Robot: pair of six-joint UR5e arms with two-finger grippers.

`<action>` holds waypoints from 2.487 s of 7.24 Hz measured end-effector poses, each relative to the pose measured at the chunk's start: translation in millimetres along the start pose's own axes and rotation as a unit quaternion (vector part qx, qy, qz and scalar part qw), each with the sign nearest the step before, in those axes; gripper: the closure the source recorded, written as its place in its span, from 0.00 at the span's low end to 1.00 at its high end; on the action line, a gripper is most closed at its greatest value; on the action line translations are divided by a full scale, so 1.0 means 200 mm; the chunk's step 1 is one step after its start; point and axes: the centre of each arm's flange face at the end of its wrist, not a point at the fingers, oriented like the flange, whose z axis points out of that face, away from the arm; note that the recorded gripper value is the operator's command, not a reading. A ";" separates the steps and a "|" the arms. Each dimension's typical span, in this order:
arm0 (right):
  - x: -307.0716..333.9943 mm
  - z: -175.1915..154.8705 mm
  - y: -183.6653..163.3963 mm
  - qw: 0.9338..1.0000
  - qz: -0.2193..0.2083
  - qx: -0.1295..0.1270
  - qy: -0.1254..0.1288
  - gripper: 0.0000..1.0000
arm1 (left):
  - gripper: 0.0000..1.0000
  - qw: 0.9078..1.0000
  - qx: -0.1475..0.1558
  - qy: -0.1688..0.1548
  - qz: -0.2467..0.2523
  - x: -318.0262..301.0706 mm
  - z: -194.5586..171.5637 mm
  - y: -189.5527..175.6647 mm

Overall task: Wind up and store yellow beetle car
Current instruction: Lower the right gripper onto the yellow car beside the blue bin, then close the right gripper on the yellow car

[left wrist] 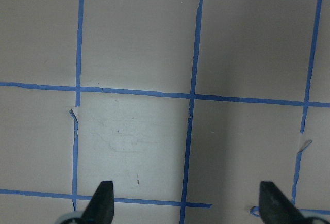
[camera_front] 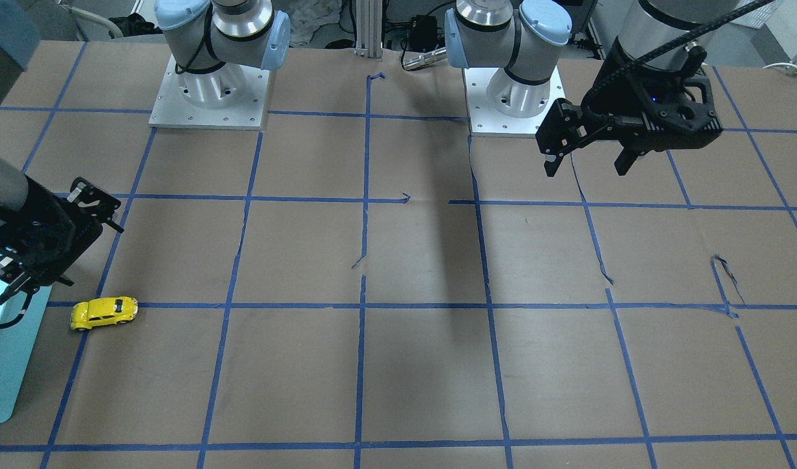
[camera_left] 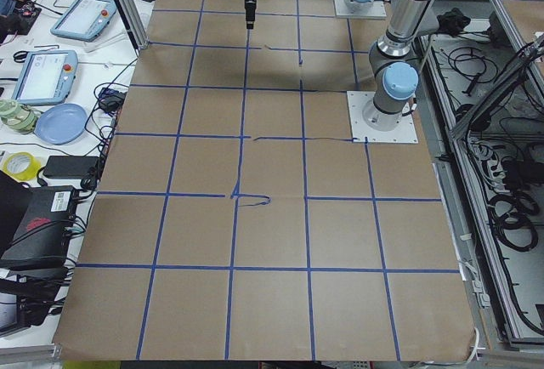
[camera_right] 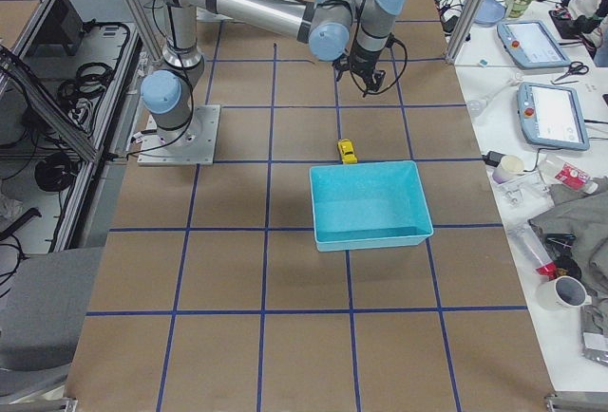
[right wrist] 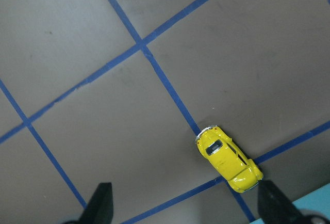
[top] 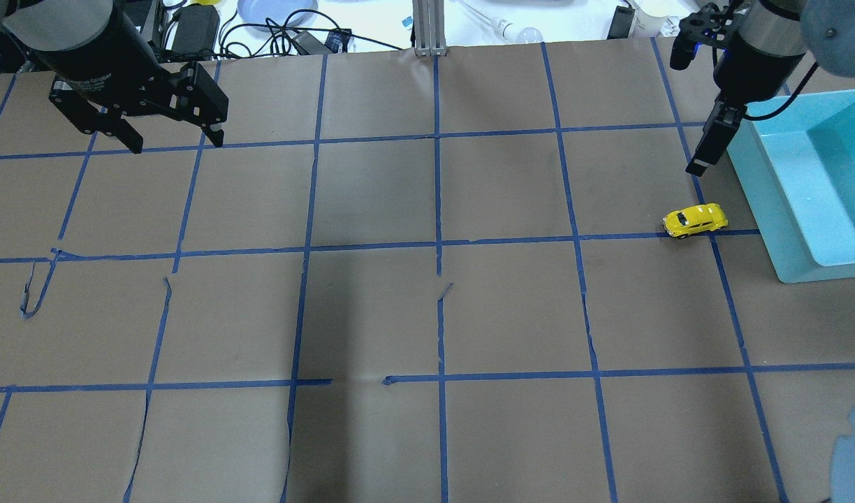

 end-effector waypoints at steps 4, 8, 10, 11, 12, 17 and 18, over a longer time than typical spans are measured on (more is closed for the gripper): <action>0.20 0.44 0.05 0.965 -0.256 -0.030 0.053 0.00 | 0.00 1.000 -0.004 -0.001 0.018 0.01 0.02 0.01; 0.20 0.70 0.23 0.944 -0.319 -0.043 0.072 0.00 | 0.00 1.000 -0.015 -0.003 0.019 0.01 0.07 0.04; 0.16 0.80 0.34 0.950 -0.306 -0.032 0.057 0.00 | 0.00 1.000 -0.014 -0.003 0.020 0.01 0.06 0.05; 0.15 0.83 0.34 0.953 -0.297 -0.026 0.055 0.00 | 0.00 1.000 -0.014 -0.003 0.020 0.00 0.06 0.05; 0.15 0.85 0.34 0.954 -0.293 -0.016 0.059 0.01 | 0.00 1.000 -0.014 -0.003 0.019 0.00 0.07 0.05; 0.17 0.89 0.33 0.955 -0.287 -0.007 0.073 0.82 | 0.00 1.000 -0.014 -0.004 0.017 0.00 0.07 0.04; 0.16 0.86 0.33 0.957 -0.281 -0.009 0.075 0.85 | 0.00 1.000 -0.014 -0.004 0.017 -0.01 0.07 0.04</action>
